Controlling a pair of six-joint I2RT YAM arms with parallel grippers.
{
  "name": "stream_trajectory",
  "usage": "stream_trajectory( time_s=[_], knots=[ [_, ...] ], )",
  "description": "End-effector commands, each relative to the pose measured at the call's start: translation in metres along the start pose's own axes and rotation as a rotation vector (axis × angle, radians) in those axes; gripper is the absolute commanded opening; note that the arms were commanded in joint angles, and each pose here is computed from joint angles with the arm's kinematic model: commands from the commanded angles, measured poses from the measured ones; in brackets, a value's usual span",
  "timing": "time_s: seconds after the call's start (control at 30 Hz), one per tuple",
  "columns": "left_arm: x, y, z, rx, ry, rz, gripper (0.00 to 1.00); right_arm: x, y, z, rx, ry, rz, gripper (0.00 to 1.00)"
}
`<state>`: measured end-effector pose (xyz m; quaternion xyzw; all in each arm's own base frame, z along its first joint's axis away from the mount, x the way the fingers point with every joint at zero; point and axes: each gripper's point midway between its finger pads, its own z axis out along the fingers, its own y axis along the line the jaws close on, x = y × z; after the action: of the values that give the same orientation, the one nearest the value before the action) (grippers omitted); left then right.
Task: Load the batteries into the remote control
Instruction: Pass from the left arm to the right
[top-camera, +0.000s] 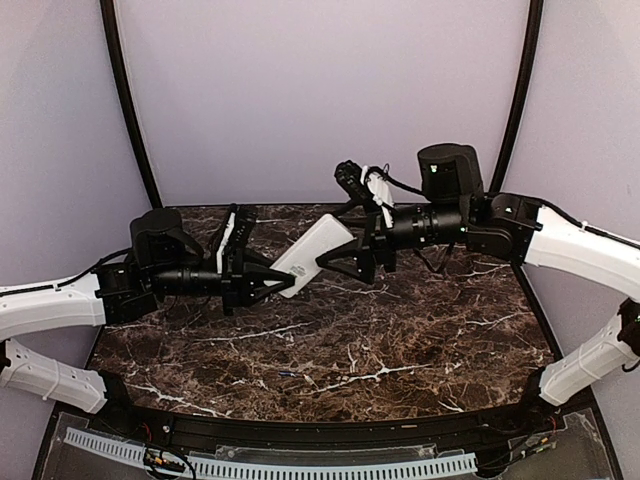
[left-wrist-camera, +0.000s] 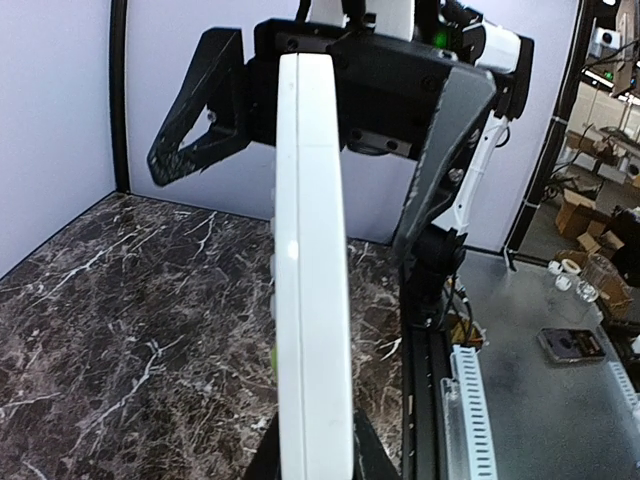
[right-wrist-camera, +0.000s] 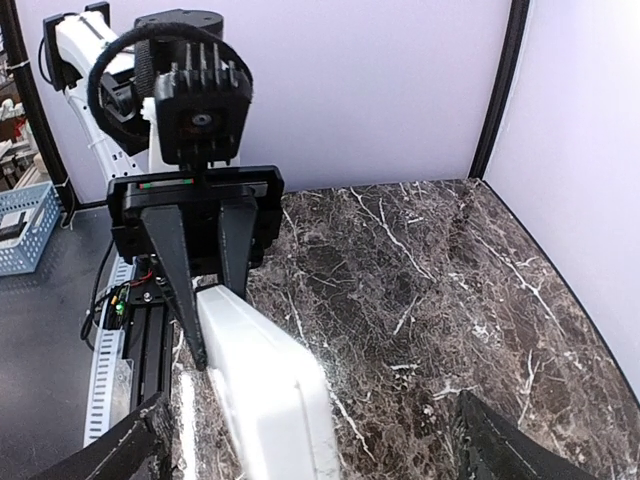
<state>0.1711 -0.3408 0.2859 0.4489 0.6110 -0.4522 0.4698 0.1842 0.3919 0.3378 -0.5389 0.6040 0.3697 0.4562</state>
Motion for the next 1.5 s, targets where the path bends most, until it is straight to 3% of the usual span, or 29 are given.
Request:
stream_trajectory(
  time_s=[0.0,0.1,0.27,0.43,0.53,0.9,1.07,1.17,1.3,1.47],
  knots=[
    [-0.029,-0.021,-0.009,0.108,-0.117,-0.087,0.0,-0.016,0.0,0.006,-0.007,-0.065,-0.033,0.88],
    [-0.026,-0.021,-0.008,0.109,-0.103,-0.096,0.0,-0.021,0.003,0.007,-0.03,-0.088,-0.037,0.76],
    [-0.022,-0.022,-0.009,0.113,-0.084,-0.091,0.0,-0.023,0.004,0.008,-0.041,-0.095,-0.042,0.68],
    [-0.02,-0.025,-0.011,0.12,-0.079,-0.076,0.0,-0.023,0.004,0.006,-0.041,-0.079,-0.039,0.39],
    [-0.017,-0.026,-0.012,0.123,-0.073,-0.064,0.0,-0.022,0.003,0.003,-0.05,-0.068,-0.029,0.29],
    [-0.006,-0.031,-0.02,0.124,-0.035,-0.019,0.0,-0.019,0.005,-0.016,-0.181,-0.058,0.069,0.2],
    [-0.002,-0.031,-0.021,0.121,-0.015,-0.016,0.0,-0.018,0.005,-0.015,-0.196,-0.057,0.067,0.19],
    [-0.002,-0.029,-0.021,0.114,-0.017,-0.019,0.0,-0.016,0.004,-0.012,-0.195,-0.051,0.065,0.31],
    [-0.003,-0.027,-0.019,0.108,-0.022,-0.024,0.0,-0.014,0.009,0.002,-0.221,-0.045,0.064,0.6],
    [-0.004,-0.025,-0.016,0.105,-0.022,-0.026,0.0,-0.014,0.016,0.018,-0.233,-0.029,0.047,0.61]
  ],
)
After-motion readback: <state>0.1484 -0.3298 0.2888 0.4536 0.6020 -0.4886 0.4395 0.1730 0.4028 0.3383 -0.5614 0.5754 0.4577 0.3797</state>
